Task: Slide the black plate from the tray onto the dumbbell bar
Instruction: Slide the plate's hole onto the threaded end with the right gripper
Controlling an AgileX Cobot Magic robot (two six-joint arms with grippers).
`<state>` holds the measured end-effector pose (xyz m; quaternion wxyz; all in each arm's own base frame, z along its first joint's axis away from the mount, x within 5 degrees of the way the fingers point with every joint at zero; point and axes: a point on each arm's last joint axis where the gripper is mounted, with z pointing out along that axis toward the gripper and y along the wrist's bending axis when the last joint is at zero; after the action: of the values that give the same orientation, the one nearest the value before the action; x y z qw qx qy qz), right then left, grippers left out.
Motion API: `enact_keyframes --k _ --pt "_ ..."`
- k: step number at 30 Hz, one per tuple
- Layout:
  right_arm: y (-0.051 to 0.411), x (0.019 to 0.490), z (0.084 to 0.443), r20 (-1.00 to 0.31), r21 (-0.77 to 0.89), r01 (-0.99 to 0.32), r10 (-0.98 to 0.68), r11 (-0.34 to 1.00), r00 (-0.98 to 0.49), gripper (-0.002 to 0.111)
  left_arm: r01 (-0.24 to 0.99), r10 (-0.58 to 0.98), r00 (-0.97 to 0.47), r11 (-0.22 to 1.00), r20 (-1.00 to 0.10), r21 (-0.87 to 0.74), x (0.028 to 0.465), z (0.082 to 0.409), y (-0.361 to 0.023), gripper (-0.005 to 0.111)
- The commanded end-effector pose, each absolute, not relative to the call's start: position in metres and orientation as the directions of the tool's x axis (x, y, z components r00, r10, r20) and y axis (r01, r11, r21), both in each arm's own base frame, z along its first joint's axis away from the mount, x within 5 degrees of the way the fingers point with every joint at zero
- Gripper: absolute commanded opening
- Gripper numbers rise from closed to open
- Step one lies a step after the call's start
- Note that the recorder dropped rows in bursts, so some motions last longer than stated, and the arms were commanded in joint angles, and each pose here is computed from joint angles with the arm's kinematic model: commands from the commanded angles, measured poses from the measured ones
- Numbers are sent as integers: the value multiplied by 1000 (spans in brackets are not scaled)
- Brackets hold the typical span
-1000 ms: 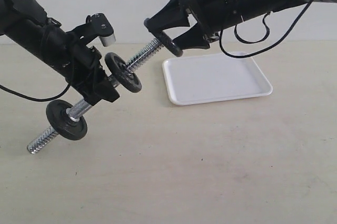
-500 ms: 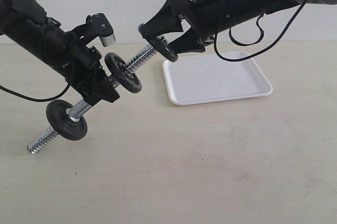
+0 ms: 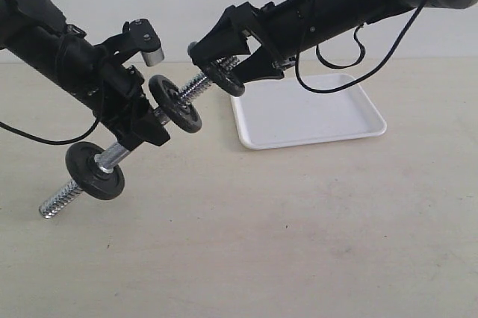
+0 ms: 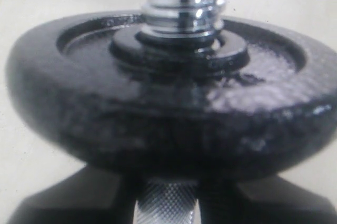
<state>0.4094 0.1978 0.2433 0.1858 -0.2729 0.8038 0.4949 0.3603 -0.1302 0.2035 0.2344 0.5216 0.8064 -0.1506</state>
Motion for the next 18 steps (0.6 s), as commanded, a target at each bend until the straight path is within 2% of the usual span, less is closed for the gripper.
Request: enact_keyframes --k 1,7,18 --pt "208 399 267 -591 732 -634 -230 251 -773 0 871 661 -358 490 -659 18 364 238 -137 4" --pt "216 393 262 -593 706 -659 -293 259 -750 0 871 661 -358 491 -659 19 364 238 -137 4" --pt "220 391 262 -596 700 -667 -307 255 -742 0 870 657 -360 493 -662 16 364 239 -137 4"
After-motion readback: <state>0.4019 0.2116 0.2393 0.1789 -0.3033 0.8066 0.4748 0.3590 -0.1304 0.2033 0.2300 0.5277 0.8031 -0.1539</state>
